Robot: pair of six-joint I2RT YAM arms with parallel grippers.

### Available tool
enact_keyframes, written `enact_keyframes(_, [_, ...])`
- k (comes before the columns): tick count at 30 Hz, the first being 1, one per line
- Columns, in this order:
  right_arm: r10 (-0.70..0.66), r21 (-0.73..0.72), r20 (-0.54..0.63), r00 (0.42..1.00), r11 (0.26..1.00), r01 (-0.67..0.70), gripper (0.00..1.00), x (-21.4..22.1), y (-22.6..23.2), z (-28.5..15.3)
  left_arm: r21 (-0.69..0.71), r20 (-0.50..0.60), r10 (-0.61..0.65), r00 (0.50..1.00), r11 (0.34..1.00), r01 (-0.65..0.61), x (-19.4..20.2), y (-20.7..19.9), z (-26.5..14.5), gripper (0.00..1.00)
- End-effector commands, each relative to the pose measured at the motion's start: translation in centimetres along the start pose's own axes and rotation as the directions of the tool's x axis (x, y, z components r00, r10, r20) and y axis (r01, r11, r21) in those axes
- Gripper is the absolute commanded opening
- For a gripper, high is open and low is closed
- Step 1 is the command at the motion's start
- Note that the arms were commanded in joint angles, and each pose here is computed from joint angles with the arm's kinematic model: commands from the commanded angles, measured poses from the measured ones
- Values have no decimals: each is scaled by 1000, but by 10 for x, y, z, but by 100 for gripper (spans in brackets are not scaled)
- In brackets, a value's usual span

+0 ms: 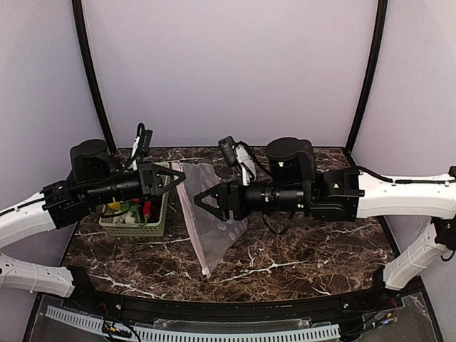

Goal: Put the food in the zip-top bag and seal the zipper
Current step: Pass from the right arm to the left, then pass from the left arm to the right

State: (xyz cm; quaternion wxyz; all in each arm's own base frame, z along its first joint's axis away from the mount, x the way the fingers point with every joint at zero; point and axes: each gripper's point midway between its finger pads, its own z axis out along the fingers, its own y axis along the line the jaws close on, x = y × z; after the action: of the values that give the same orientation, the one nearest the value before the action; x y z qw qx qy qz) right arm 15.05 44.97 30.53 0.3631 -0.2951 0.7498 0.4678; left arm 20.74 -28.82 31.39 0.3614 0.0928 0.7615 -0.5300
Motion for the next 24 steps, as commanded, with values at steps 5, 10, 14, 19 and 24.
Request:
enact_keyframes(5, [7,74,-71,997,997,-2,60,31,-4,14,15,15,7,1000,1000,-7,0,-2,-8,1])
enact_keyframes(10, [-19,37,-107,994,999,23,68,42,9,20,3,23,16,1000,1000,-16,-2,-1,-9,1])
enact_keyframes(14, [-15,59,-126,992,998,23,66,50,7,25,-2,21,18,1000,1000,-18,-2,-1,-10,1])
enact_keyframes(19, [6,99,-129,992,995,7,55,51,2,32,-2,22,21,1000,1000,-21,-3,-1,-9,1])
enact_keyframes(24, [14,131,-119,993,991,1,44,49,-3,34,0,18,22,1000,1000,-22,-4,-3,-8,1])
